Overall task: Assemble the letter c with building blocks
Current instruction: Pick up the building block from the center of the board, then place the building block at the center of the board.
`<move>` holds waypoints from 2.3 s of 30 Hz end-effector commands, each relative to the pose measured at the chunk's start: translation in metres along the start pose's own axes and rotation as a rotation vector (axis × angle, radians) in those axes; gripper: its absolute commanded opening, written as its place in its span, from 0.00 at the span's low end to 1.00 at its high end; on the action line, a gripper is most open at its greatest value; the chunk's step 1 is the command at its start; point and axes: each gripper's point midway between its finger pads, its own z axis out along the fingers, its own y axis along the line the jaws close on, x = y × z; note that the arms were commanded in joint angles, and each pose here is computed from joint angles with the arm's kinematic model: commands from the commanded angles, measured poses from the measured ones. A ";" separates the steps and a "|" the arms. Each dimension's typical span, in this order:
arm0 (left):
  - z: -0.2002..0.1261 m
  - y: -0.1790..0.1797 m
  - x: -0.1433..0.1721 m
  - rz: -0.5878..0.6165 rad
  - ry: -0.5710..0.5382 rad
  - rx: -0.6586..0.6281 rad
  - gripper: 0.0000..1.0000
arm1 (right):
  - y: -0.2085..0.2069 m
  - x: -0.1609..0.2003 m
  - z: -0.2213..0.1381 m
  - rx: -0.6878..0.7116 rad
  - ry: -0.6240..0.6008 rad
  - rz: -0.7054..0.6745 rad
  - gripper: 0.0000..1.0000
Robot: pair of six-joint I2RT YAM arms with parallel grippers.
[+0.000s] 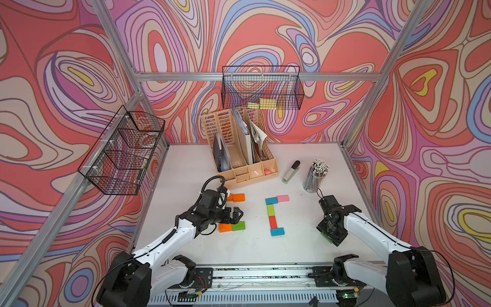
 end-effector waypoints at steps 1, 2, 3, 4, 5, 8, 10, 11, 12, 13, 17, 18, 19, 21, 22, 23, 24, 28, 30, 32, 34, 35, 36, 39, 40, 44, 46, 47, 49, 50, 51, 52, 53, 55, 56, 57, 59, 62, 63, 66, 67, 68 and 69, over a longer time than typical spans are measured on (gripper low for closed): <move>-0.003 -0.004 -0.011 0.033 -0.024 -0.006 0.99 | -0.004 -0.006 -0.004 0.013 -0.033 0.033 0.60; -0.002 -0.004 -0.011 0.032 -0.025 -0.007 0.99 | -0.004 -0.006 -0.004 0.013 -0.033 0.034 0.60; -0.002 -0.004 -0.011 0.033 -0.025 -0.008 0.99 | -0.004 -0.006 -0.004 0.013 -0.032 0.035 0.60; -0.002 -0.003 -0.011 0.033 -0.025 -0.008 0.99 | -0.004 -0.005 -0.004 0.015 -0.029 0.032 0.61; -0.002 -0.003 -0.010 0.032 -0.023 -0.007 0.99 | -0.004 -0.005 -0.004 0.015 -0.027 0.031 0.61; -0.002 -0.004 -0.011 0.034 -0.026 -0.005 0.99 | -0.001 -0.005 -0.003 0.009 -0.021 0.026 0.58; -0.004 -0.004 -0.011 0.035 -0.028 -0.010 0.99 | 0.002 -0.006 -0.003 -0.005 -0.024 0.025 0.57; -0.004 -0.003 -0.011 0.035 -0.029 -0.013 0.99 | 0.003 -0.007 -0.003 -0.007 -0.028 0.027 0.56; -0.004 -0.002 -0.011 0.033 -0.027 -0.017 0.99 | 0.004 -0.008 -0.004 -0.009 -0.033 0.026 0.55; -0.004 -0.003 -0.011 0.034 -0.027 -0.015 1.00 | 0.004 -0.010 -0.004 -0.010 -0.039 0.024 0.54; -0.003 -0.003 -0.010 0.035 -0.025 -0.013 0.99 | 0.014 -0.014 -0.004 -0.040 -0.048 0.022 0.54; -0.003 -0.002 -0.009 0.032 -0.024 -0.014 0.99 | 0.018 -0.015 -0.003 -0.051 -0.049 0.016 0.54; -0.003 -0.002 -0.009 0.031 -0.022 -0.014 0.99 | 0.022 -0.015 -0.002 -0.065 -0.047 0.006 0.54; -0.002 -0.002 -0.008 0.030 -0.020 -0.013 0.99 | 0.031 -0.016 -0.001 -0.089 -0.037 -0.014 0.54; -0.002 -0.002 -0.008 0.032 -0.018 -0.015 0.99 | 0.037 -0.015 -0.001 -0.101 -0.028 -0.032 0.53; -0.002 -0.001 -0.008 0.032 -0.019 -0.017 0.99 | 0.042 -0.013 -0.002 -0.109 -0.024 -0.055 0.53; -0.003 -0.001 -0.008 0.033 -0.022 -0.020 0.99 | 0.048 -0.012 -0.003 -0.117 -0.025 -0.086 0.53; -0.003 0.000 -0.008 0.033 -0.020 -0.022 0.99 | 0.071 -0.007 -0.013 -0.132 -0.041 -0.244 0.53; -0.002 -0.001 -0.008 0.033 -0.018 -0.019 0.99 | 0.085 0.000 -0.014 -0.170 -0.016 -0.322 0.54; -0.002 -0.001 -0.008 0.032 -0.017 -0.017 0.99 | 0.093 0.006 -0.015 -0.184 -0.004 -0.395 0.55; -0.001 -0.001 -0.008 0.032 -0.017 -0.016 0.99 | 0.098 0.009 -0.020 -0.195 -0.009 -0.465 0.55; -0.001 -0.001 -0.008 0.032 -0.016 -0.017 0.99 | 0.100 0.009 -0.023 -0.203 -0.012 -0.489 0.55; -0.002 -0.001 -0.008 0.033 -0.017 -0.017 1.00 | 0.101 0.010 -0.026 -0.210 -0.013 -0.511 0.55; -0.002 -0.002 -0.009 0.033 -0.019 -0.015 0.99 | 0.102 0.009 -0.038 -0.220 -0.029 -0.578 0.55; -0.001 -0.003 -0.009 0.033 -0.020 -0.011 0.99 | 0.104 0.010 -0.042 -0.225 -0.036 -0.603 0.55; -0.001 -0.004 -0.009 0.033 -0.019 -0.002 0.99 | 0.111 0.016 -0.051 -0.260 -0.045 -0.686 0.55; 0.000 -0.004 -0.009 0.031 -0.016 -0.003 0.99 | 0.113 0.020 -0.052 -0.244 -0.045 -0.726 0.55; -0.001 -0.004 -0.009 0.032 -0.017 -0.003 0.99 | 0.113 0.021 -0.052 -0.230 -0.046 -0.745 0.55; -0.001 -0.004 -0.009 0.031 -0.017 -0.003 0.99 | 0.114 0.025 -0.053 -0.202 -0.050 -0.785 0.55; -0.002 -0.004 -0.009 0.032 -0.019 -0.003 0.99 | 0.113 0.026 -0.052 -0.186 -0.052 -0.801 0.55; -0.002 -0.004 -0.009 0.033 -0.020 -0.002 0.99 | 0.113 0.028 -0.052 -0.176 -0.054 -0.816 0.55; -0.003 -0.004 -0.009 0.032 -0.022 -0.001 0.99 | 0.113 0.030 -0.052 -0.169 -0.058 -0.828 0.55; -0.003 -0.005 -0.009 0.034 -0.023 0.000 0.99 | 0.114 0.032 -0.052 -0.166 -0.063 -0.839 0.55; -0.003 -0.005 -0.009 0.032 -0.024 0.003 0.99 | 0.117 0.038 -0.051 -0.173 -0.067 -0.870 0.55; -0.003 -0.006 -0.009 0.032 -0.023 0.006 0.99 | 0.119 0.041 -0.051 -0.174 -0.067 -0.886 0.55; -0.003 -0.006 -0.009 0.031 -0.024 0.008 0.99 | 0.120 0.044 -0.051 -0.172 -0.068 -0.902 0.55; -0.003 -0.007 -0.009 0.030 -0.022 0.013 0.99 | 0.122 0.050 -0.051 -0.173 -0.072 -0.929 0.55; -0.004 -0.008 -0.009 0.030 -0.025 0.017 0.99 | 0.127 0.057 -0.050 -0.187 -0.077 -0.967 0.55; -0.004 -0.008 -0.009 0.030 -0.026 0.017 0.99 | 0.128 0.060 -0.050 -0.189 -0.077 -0.979 0.55; -0.005 -0.008 -0.009 0.030 -0.028 0.016 0.99 | 0.129 0.063 -0.046 -0.181 -0.071 -1.005 0.54; -0.004 -0.007 -0.009 0.030 -0.026 0.016 0.99 | 0.130 0.064 -0.046 -0.183 -0.068 -1.009 0.54; -0.005 -0.008 -0.009 0.031 -0.027 0.018 0.99 | 0.131 0.066 -0.045 -0.187 -0.065 -1.017 0.54; -0.005 -0.008 -0.009 0.031 -0.028 0.017 0.99 | 0.133 0.069 -0.045 -0.197 -0.064 -1.024 0.55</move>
